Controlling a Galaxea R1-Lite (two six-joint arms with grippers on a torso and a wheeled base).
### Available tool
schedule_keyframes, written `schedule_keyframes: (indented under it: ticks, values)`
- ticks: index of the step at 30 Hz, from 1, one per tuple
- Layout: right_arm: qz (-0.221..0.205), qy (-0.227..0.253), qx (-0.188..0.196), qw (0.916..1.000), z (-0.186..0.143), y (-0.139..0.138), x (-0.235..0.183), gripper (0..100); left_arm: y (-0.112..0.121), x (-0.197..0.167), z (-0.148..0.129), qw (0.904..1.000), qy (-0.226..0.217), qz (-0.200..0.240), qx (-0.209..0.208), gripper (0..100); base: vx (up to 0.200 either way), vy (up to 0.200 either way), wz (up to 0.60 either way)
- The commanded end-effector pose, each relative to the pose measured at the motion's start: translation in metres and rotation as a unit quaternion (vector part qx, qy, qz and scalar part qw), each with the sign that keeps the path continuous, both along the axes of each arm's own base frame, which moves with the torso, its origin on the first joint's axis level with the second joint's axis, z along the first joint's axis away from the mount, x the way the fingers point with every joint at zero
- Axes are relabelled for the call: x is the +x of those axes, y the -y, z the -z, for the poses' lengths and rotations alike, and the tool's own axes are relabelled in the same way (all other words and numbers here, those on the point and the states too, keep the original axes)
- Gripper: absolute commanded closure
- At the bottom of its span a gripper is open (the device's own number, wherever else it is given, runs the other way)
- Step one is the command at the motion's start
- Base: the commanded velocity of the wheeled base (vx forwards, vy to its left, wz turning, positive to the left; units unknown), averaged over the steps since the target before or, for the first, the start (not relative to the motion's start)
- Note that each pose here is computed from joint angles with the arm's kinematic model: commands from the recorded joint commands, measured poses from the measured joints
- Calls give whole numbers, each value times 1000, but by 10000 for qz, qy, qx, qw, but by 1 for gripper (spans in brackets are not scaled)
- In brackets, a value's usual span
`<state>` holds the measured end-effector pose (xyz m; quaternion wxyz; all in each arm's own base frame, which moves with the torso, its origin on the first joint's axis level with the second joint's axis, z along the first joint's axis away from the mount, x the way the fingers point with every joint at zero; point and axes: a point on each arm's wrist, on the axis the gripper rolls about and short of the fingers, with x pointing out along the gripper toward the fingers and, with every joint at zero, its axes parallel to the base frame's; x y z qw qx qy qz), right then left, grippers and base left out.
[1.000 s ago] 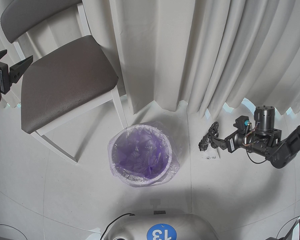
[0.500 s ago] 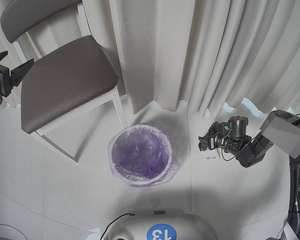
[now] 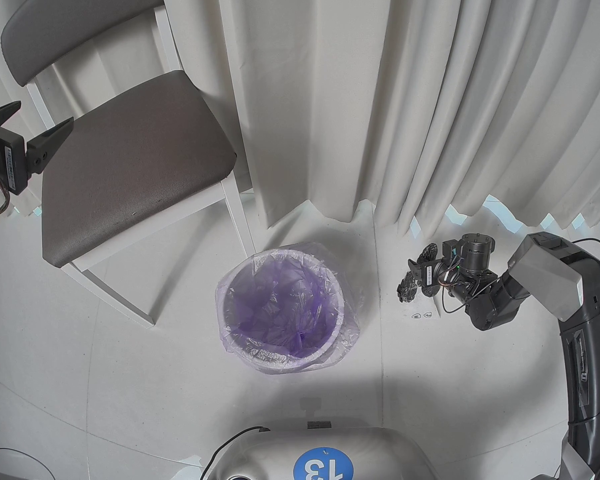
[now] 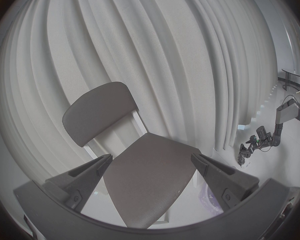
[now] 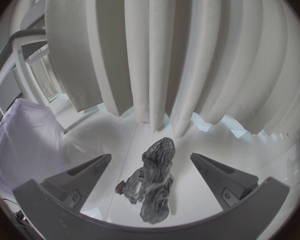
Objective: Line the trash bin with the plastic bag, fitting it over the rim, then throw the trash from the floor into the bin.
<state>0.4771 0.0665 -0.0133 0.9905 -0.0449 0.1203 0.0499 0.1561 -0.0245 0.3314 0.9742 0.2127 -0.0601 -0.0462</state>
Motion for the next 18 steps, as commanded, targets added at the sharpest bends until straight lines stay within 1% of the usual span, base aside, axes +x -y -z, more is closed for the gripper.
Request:
schedule_keyframes:
  ticks: [1, 7, 11, 18]
  values:
    - [194, 42, -9, 9998, 34, 3, 16, 0, 7, 5, -2, 9998, 50, 155, 128, 0, 0, 0, 0]
    - [248, 43, -16, 9997, 52, 1, 24, 0, 8, 10, 2, 9998, 24, 137, 163, 0, 0, 0, 0]
    - [307, -99, -50, 9995, 66, 3, 24, 0, 8, 9, 4, 9997, 10, 144, 173, 0, 0, 0, 0]
    - [296, -248, -91, 9992, 75, 0, 22, 0, 8, 11, 8, 9997, -64, 129, 202, 0, 0, 0, 0]
